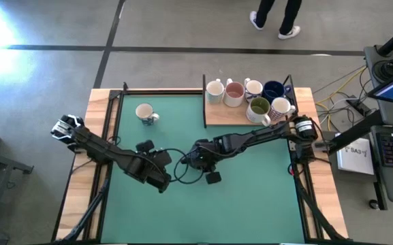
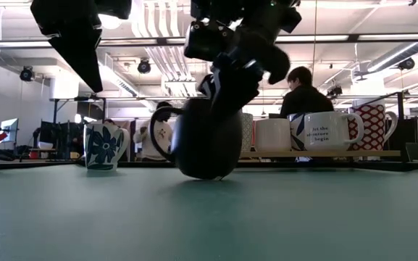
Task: Place coffee mugs
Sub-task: Put the black blue mug on the shelf
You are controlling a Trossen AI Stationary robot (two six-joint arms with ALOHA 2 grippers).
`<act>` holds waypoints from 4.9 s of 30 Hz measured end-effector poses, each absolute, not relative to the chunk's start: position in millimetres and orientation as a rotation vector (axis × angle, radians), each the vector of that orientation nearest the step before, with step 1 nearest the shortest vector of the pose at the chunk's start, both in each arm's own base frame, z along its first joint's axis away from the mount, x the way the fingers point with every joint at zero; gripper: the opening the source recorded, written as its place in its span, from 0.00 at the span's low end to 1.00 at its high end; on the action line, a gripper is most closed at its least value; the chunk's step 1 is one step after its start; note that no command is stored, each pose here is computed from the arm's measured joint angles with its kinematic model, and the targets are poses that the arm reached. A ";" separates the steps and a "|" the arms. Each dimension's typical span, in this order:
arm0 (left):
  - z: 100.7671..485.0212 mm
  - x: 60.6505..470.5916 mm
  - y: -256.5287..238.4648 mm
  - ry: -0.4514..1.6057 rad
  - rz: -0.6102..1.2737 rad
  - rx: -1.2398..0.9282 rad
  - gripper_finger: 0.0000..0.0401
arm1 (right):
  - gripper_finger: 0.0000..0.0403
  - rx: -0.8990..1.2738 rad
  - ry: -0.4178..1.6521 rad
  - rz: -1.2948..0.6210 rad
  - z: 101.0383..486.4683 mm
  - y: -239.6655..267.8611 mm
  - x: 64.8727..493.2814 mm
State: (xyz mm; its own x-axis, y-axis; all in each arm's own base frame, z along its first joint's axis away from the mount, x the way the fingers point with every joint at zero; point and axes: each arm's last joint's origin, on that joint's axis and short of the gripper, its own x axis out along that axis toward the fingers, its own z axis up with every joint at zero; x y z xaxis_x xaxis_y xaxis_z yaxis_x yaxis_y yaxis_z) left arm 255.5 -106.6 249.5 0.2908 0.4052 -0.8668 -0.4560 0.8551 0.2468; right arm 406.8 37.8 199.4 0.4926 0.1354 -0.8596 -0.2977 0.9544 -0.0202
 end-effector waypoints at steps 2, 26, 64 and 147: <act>249.5 255.6 -106.6 1.139 0.575 -0.050 0.25 | 0.11 -0.182 1.051 0.278 199.7 38.1 403.4; 250.5 256.9 -105.7 1.100 0.596 -0.029 0.25 | 0.04 -0.577 1.355 0.658 251.7 30.8 327.0; 250.6 257.1 -105.5 1.094 0.599 -0.025 0.25 | 0.26 0.072 1.536 0.353 233.1 39.7 336.1; 250.6 257.3 -105.6 1.100 0.586 -0.008 0.25 | 0.33 0.365 1.355 -0.049 265.4 33.4 359.5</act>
